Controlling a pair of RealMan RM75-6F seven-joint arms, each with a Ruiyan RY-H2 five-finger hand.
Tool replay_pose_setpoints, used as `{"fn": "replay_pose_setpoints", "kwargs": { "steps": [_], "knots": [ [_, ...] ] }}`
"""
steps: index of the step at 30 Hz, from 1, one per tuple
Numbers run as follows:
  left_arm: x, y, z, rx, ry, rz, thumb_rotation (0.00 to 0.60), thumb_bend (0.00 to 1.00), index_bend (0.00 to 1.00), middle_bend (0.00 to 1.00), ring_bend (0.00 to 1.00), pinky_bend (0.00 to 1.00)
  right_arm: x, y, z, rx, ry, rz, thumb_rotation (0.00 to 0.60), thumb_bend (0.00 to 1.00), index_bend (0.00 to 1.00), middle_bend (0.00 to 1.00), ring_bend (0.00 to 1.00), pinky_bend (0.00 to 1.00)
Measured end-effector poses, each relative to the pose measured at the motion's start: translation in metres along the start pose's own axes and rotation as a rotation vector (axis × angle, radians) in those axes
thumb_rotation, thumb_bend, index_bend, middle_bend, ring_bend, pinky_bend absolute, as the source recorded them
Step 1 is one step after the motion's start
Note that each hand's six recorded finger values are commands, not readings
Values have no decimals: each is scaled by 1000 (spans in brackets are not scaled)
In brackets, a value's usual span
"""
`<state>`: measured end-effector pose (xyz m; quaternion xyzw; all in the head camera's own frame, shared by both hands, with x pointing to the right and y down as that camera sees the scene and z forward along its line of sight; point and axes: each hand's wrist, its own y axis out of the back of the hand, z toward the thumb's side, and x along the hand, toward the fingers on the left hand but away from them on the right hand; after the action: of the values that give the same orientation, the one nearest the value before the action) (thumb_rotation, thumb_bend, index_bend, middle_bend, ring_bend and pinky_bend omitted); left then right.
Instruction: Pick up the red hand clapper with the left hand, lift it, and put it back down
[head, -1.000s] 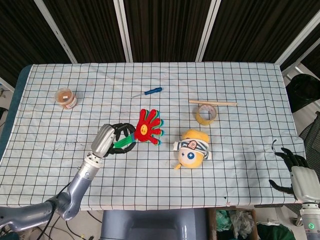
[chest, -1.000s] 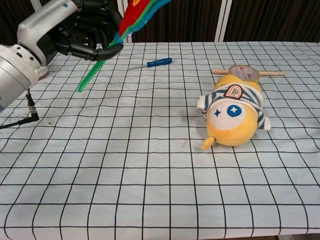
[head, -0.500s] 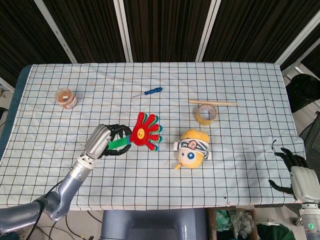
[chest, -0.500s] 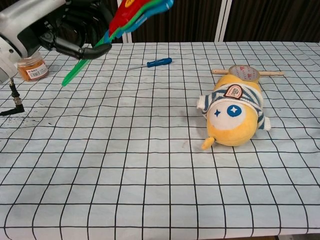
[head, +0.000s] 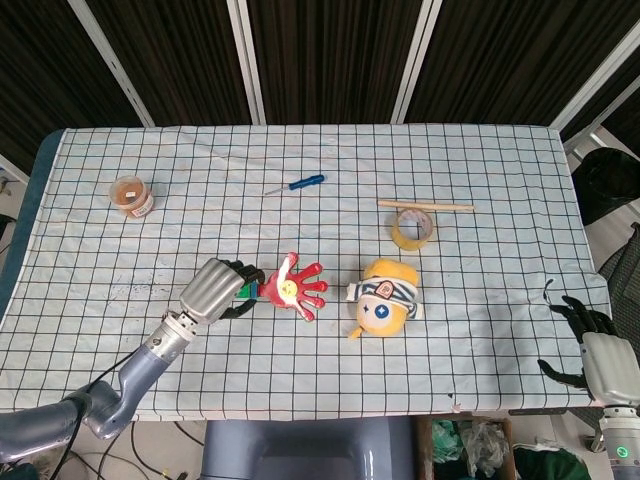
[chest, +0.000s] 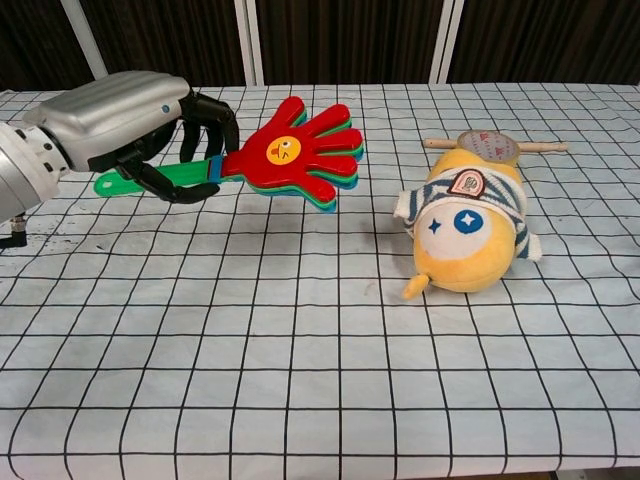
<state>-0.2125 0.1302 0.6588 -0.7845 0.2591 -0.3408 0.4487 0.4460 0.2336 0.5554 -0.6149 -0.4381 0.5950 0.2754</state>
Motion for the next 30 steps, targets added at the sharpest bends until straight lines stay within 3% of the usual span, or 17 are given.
{"fn": "replay_pose_setpoints", "kwargs": {
  "steps": [7, 17, 20, 22, 25, 28, 30],
  "knots": [
    [2, 20, 16, -293, -20, 45, 600, 500, 762, 821, 713, 728, 0, 0, 0, 1, 0, -2, 600, 122, 205, 111, 178, 145],
    [-7, 82, 34, -1038, -86, 284, 600, 500, 769, 825, 713, 738, 0, 0, 1, 0, 2, -2, 600, 123, 205, 111, 177, 145],
    [-11, 97, 40, -1178, -117, 324, 600, 500, 772, 827, 714, 747, 1, -1, 1, 1, 3, -1, 600, 122, 205, 111, 177, 145],
    [-13, 100, 40, -1184, -122, 332, 600, 500, 772, 826, 714, 748, 1, -1, 2, 1, 4, -1, 600, 122, 205, 110, 178, 145],
    [-14, 98, 34, -1072, -113, 333, 600, 500, 768, 824, 714, 743, 1, -1, 2, 1, 3, -1, 600, 122, 205, 111, 178, 145],
    [-14, 90, 27, -845, -88, 311, 600, 500, 767, 825, 714, 740, 1, 0, 2, 0, 2, -2, 600, 122, 205, 111, 178, 145],
    [-13, 82, 23, -643, -70, 290, 600, 500, 768, 825, 714, 740, 1, 0, 1, 0, 1, -2, 600, 122, 205, 111, 177, 145]
  ]
}}
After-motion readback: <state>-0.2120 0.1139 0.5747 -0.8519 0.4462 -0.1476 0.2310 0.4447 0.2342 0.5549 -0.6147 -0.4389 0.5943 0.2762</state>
